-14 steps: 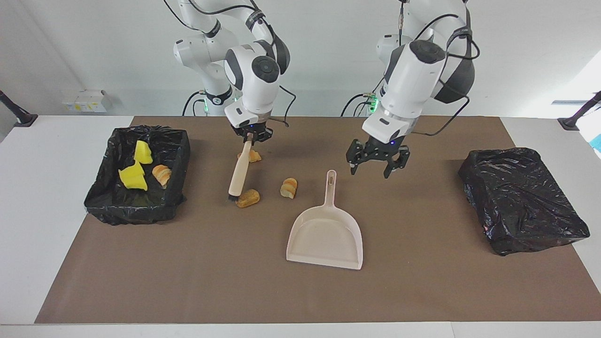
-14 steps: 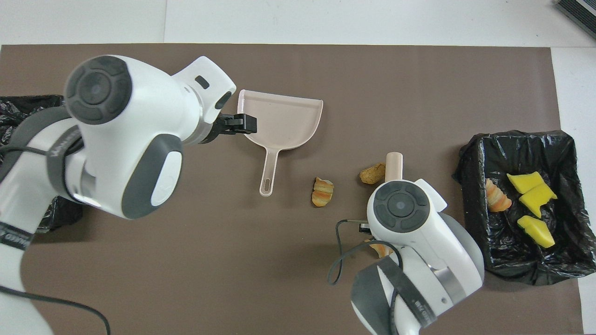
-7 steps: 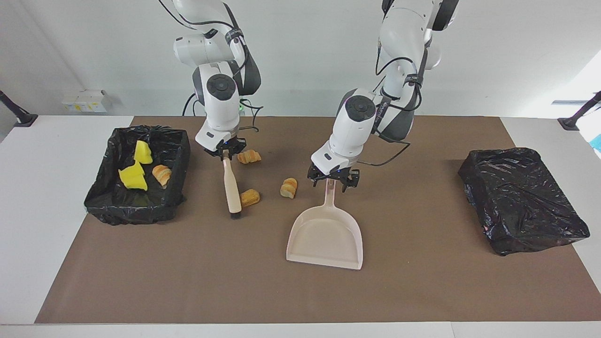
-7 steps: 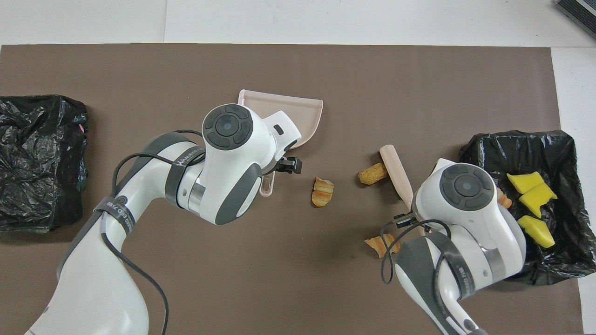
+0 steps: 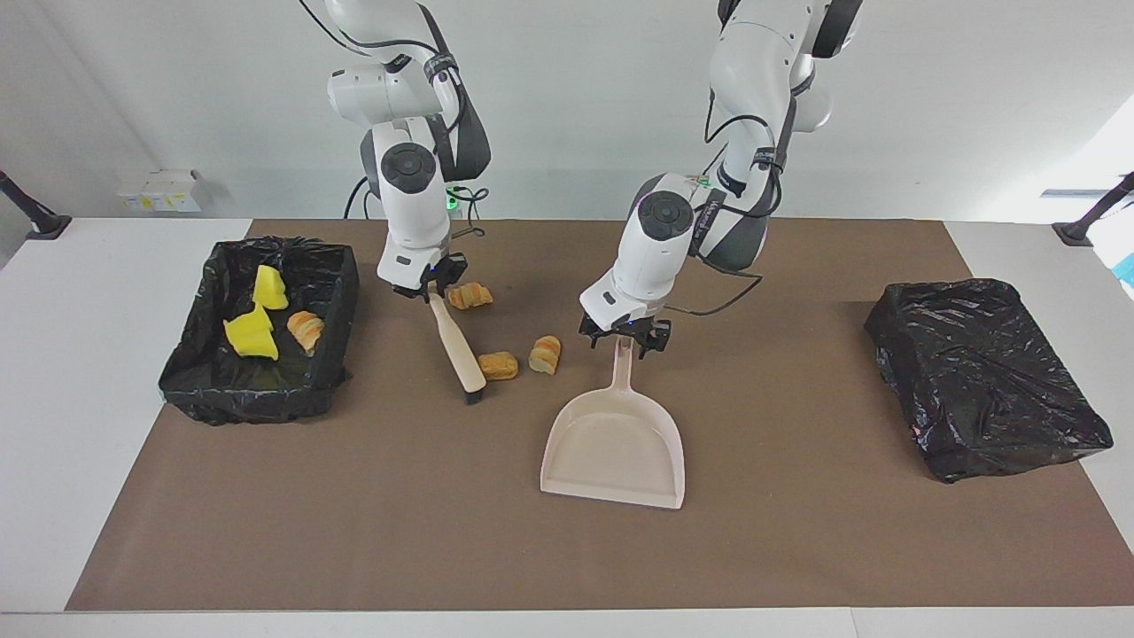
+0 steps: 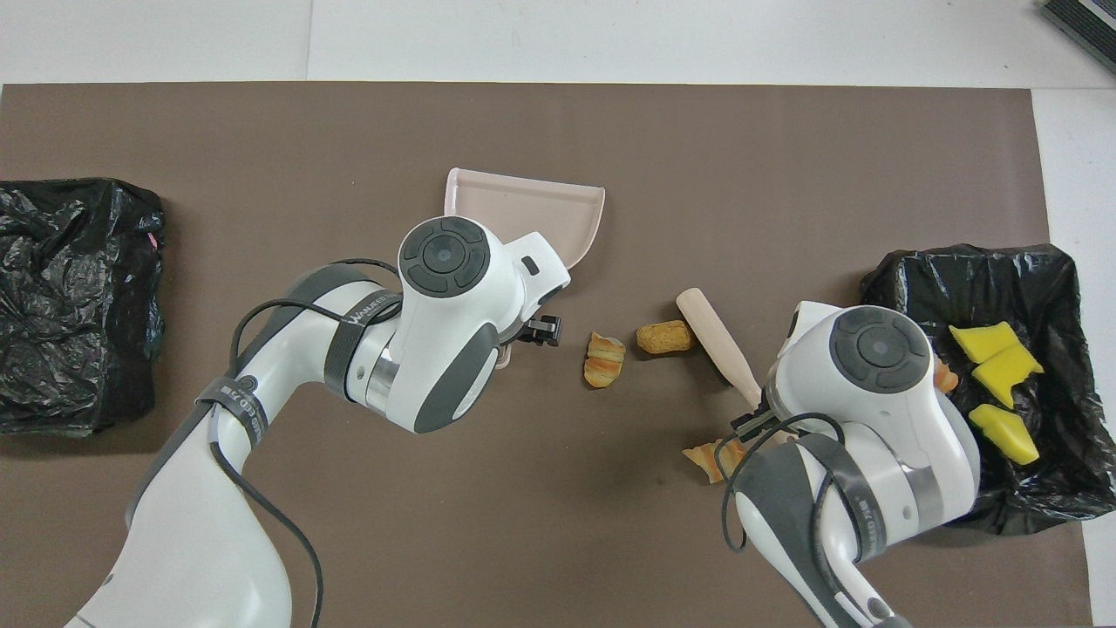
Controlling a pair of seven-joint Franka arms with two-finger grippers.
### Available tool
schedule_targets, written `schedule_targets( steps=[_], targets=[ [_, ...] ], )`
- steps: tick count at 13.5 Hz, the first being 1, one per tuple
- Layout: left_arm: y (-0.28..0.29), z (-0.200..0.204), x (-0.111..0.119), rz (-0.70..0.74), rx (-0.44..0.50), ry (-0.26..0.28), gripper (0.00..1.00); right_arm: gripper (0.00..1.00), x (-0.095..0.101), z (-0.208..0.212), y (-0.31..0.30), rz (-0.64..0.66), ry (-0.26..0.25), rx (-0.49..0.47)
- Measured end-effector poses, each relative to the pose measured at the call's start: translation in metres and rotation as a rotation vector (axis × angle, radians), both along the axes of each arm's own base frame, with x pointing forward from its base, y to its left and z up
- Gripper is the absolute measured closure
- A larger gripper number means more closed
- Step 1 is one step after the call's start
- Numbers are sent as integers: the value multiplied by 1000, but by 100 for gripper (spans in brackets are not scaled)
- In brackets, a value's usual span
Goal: Sweep and dump trash in bin
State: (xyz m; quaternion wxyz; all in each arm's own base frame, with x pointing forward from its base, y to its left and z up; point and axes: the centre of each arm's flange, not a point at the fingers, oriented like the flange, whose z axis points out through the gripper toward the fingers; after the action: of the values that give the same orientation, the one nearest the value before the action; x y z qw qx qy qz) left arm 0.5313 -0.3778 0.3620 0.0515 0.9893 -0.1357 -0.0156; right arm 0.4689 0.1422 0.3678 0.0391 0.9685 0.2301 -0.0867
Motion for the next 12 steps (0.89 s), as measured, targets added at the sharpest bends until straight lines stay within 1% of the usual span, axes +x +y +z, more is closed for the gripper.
schedule_targets(
  steps=[3, 4, 6, 8, 9, 10, 12],
  targets=[
    [1, 0, 0, -5, 5, -4, 62, 74, 0, 2, 4, 16, -4, 3],
    [2, 1, 2, -40, 24, -23, 67, 74, 1, 5, 6, 20, -10, 5],
    [6, 3, 5, -117, 93, -77, 67, 74, 5, 15, 10, 24, -29, 11],
    [15, 8, 11, -214, 121, -95, 67, 74, 13, 32, 12, 23, -52, 17],
    [27, 16, 17, -263, 129, -97, 67, 74, 17, 40, 13, 21, -65, 20],
    [52, 30, 27, -326, 141, -90, 67, 74, 21, 50, 12, 16, -78, 24],
    [108, 57, 42, -450, 159, -55, 67, 74, 24, 63, 9, -29, -76, 18]
  ],
)
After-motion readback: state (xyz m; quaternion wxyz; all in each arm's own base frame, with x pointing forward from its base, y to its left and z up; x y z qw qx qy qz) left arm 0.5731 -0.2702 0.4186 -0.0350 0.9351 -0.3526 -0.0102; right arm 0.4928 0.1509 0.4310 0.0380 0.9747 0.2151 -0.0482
